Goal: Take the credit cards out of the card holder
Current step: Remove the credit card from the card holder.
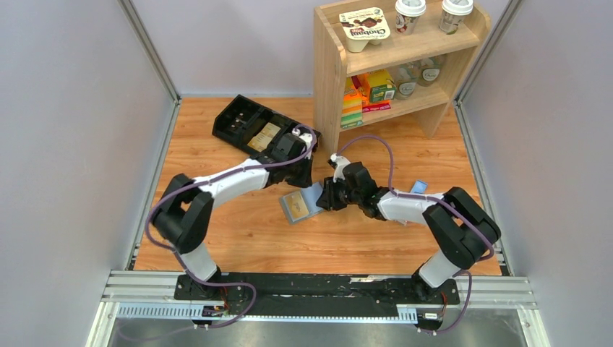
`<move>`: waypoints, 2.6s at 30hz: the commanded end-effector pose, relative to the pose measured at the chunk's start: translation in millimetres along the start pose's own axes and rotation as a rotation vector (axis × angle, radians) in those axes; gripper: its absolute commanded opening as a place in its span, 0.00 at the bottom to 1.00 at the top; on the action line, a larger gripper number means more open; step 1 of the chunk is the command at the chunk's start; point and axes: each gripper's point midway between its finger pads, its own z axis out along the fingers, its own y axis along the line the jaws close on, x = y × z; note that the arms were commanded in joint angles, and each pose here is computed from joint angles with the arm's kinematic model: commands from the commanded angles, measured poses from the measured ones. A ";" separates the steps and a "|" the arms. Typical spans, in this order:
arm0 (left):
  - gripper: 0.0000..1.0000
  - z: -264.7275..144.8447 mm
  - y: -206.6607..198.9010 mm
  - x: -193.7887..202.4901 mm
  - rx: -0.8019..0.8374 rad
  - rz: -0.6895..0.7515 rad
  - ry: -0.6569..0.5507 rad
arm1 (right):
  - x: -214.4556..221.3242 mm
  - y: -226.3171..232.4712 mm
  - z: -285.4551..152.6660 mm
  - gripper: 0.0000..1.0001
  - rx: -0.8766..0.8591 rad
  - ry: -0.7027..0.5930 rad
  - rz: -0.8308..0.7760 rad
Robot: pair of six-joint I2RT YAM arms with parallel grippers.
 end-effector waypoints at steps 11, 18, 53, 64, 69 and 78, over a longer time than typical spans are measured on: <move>0.16 -55.6 51.4 35.6 -0.136 -0.095 -0.086 | -50.1 31.8 33.4 0.32 -0.149 -0.063 0.042; 0.14 -38.0 63.4 61.6 -0.160 -0.096 -0.004 | -39.8 29.6 52.0 0.36 -0.174 -0.022 0.098; 0.11 -13.2 66.9 84.0 -0.197 0.021 0.125 | -16.2 61.7 49.2 0.10 -0.344 0.123 0.171; 0.11 -10.6 62.9 93.7 -0.180 0.038 0.145 | -8.0 64.4 53.6 0.15 -0.382 0.180 0.222; 0.06 -13.6 68.6 101.9 -0.203 0.040 0.168 | -19.1 56.7 43.2 0.13 -0.412 0.143 0.259; 0.00 -11.3 67.6 111.5 -0.185 0.041 0.202 | -20.2 47.4 28.0 0.10 -0.492 0.111 0.318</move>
